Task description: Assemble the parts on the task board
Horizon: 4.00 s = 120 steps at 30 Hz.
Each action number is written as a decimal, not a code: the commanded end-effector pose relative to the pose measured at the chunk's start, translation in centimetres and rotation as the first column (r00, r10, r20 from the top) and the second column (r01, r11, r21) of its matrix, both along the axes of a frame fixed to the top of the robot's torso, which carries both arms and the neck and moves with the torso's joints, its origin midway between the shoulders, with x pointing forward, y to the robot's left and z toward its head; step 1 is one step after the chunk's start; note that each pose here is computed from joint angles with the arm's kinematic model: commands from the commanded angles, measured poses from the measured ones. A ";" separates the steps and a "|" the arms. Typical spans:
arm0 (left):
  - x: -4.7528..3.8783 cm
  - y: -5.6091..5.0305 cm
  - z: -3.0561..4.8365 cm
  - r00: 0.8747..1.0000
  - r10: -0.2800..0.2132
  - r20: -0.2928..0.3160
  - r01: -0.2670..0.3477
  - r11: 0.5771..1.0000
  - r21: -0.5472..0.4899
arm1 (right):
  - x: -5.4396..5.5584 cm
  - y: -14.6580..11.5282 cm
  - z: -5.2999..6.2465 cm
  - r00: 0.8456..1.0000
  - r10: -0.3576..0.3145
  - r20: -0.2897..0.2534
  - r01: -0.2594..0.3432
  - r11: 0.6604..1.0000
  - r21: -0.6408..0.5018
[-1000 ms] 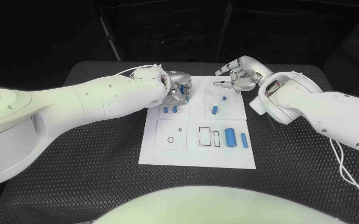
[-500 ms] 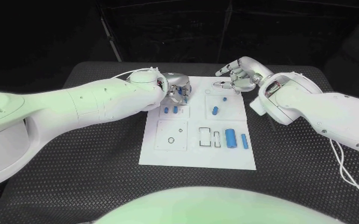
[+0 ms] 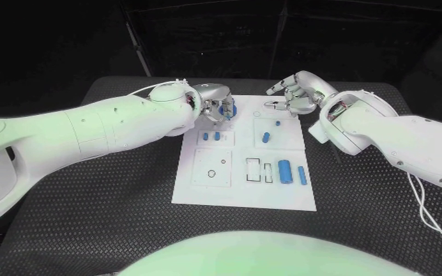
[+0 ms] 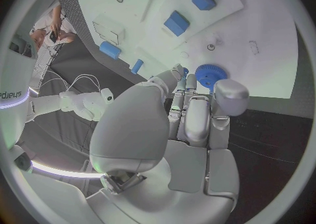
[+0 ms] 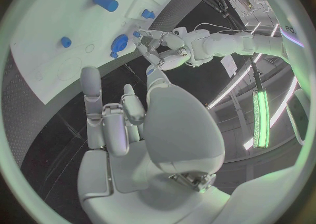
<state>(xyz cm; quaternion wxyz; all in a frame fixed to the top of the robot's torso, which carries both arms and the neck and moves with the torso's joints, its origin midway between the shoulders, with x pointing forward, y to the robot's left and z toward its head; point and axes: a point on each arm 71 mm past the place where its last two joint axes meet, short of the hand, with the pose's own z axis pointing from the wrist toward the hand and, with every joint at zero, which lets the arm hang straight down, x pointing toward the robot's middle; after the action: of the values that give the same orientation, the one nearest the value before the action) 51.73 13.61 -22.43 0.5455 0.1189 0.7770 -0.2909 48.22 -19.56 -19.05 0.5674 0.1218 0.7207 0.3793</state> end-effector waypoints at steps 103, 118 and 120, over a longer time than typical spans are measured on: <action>0.69 3.3 -1.62 0.980 0.113 -0.164 -0.104 0.993 0.062 | 0.1 -0.1 0.0 1.000 0.003 0.000 -0.003 1.000 0.000; 0.69 3.5 -1.62 0.980 0.117 -0.164 -0.108 0.992 0.063 | 0.1 -0.1 0.0 1.000 0.002 -0.001 -0.002 1.000 -0.001; 0.69 3.5 -1.62 0.980 0.117 -0.164 -0.108 0.992 0.063 | 0.1 -0.1 0.0 1.000 0.002 -0.001 -0.002 1.000 -0.001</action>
<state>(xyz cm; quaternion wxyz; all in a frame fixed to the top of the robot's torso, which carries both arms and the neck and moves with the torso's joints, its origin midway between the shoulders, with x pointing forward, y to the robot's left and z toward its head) 52.40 17.06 -24.10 0.4920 0.0675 0.8318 -0.2480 48.34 -19.77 -19.15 0.5678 0.1229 0.7216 0.3766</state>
